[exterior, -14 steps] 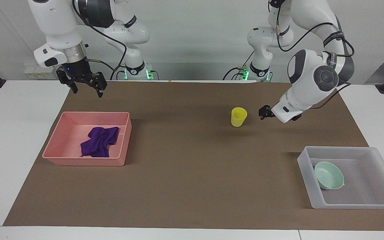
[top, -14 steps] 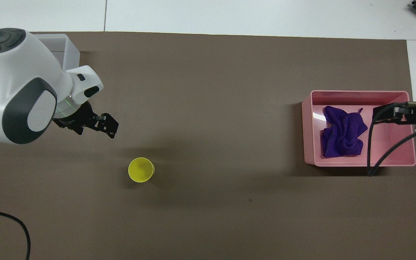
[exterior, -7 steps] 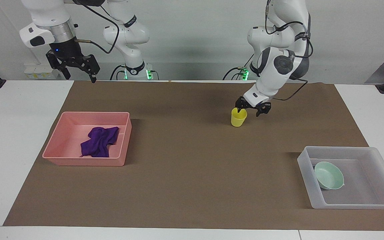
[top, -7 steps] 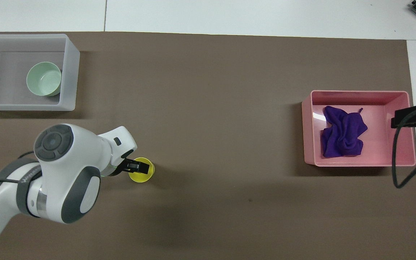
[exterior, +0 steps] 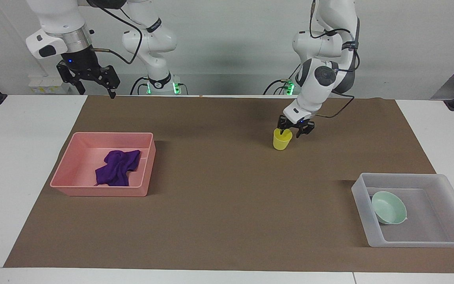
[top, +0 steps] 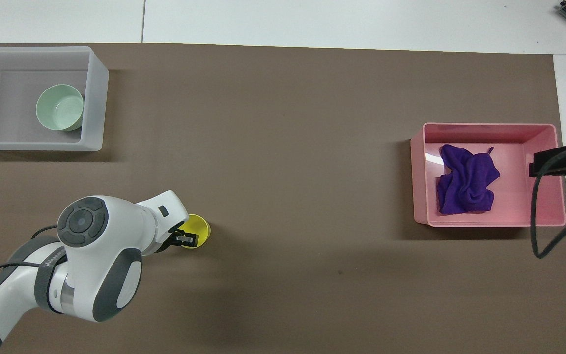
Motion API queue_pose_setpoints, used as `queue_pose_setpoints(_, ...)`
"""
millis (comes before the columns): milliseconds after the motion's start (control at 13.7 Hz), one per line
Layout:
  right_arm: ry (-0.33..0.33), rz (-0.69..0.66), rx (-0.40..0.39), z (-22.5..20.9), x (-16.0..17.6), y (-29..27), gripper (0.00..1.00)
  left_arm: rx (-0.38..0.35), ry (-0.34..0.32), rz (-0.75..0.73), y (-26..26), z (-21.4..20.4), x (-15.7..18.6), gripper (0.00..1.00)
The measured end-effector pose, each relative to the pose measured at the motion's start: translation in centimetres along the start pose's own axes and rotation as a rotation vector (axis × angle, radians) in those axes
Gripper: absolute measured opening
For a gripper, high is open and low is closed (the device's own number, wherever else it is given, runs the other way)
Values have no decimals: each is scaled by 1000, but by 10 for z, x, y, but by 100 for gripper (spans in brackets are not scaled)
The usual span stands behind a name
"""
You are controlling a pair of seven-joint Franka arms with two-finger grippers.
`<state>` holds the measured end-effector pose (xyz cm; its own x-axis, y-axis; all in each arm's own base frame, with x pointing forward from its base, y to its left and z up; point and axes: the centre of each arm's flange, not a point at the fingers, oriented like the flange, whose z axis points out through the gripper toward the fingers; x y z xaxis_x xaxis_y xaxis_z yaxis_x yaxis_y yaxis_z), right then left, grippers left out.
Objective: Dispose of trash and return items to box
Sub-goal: 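Move the left gripper to the yellow cup and grasp its rim, then lift the yellow cup with the left gripper and carry it into the clear bin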
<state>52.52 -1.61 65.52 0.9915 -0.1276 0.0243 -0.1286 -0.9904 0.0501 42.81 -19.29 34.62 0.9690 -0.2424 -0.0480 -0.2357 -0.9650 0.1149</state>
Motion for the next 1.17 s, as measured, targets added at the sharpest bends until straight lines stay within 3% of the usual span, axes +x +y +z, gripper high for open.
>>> queue_pose_setpoints(219,-3,-7,0,2,0,0,100,0,4,0,0,-1,0,22)
queue_pose_setpoints(365,-10,-33,10,4,0,-1,100,-1,9,-2,-1,-4,1,3)
queue_pose_setpoints(730,-25,-40,36,12,-3,-4,100,-15,14,-47,-19,-39,19,3)
queue_pose_setpoints(949,-20,-42,32,11,-1,-4,100,-37,-8,-121,-58,-113,39,3)
queue_pose_setpoints(1169,-22,-42,31,12,0,-4,100,-26,23,-185,-105,-189,49,3)
